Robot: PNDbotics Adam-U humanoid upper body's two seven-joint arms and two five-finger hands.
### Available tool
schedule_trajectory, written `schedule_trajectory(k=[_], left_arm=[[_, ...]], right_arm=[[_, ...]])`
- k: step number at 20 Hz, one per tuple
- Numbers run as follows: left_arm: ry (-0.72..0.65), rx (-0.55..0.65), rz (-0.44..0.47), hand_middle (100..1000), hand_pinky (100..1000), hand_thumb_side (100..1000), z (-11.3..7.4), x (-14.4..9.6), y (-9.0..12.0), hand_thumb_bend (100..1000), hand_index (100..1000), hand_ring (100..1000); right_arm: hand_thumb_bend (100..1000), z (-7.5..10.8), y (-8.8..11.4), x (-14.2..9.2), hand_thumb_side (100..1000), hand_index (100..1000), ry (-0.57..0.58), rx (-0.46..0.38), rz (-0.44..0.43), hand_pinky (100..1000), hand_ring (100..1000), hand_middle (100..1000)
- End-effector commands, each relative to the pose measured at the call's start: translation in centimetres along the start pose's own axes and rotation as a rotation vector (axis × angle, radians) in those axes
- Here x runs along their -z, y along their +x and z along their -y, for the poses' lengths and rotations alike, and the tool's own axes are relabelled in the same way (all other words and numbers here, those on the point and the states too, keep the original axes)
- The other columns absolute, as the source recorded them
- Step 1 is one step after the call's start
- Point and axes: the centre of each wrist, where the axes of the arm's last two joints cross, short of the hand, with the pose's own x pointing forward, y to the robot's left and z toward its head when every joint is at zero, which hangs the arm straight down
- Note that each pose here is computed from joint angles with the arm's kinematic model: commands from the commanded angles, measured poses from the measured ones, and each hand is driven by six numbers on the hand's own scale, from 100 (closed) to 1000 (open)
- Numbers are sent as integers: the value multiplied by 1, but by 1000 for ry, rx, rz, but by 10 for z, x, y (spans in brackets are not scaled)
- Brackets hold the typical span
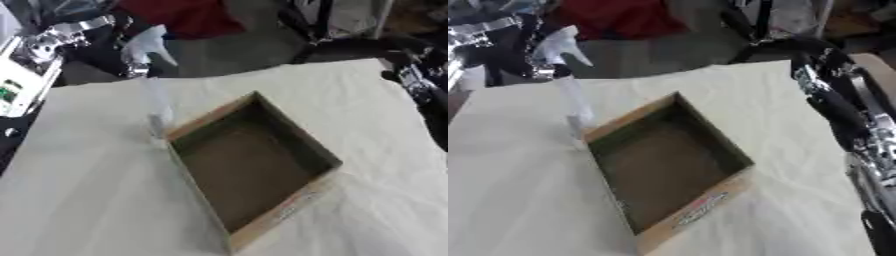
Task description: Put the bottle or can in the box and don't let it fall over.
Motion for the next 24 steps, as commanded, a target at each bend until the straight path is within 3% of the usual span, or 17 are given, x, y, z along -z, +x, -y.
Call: schedule_trajectory(k=[1, 9, 24], left_arm=[[37, 24, 12, 855, 774, 175, -14, -4, 8, 502, 869, 839], [67, 18, 11, 806, 733, 102, -14, -3, 11, 461, 836, 791], [71, 9, 0, 743, 518, 100, -10, 1, 13, 397, 775, 576]], right_arm=[[100, 2, 9, 4, 532, 890, 8, -15, 31, 889, 956, 1000], [100, 1, 8, 3, 532, 890, 13, -14, 28, 890, 956, 1000], [100, 2, 7, 2, 533, 891, 10, -13, 23, 891, 957, 1000]])
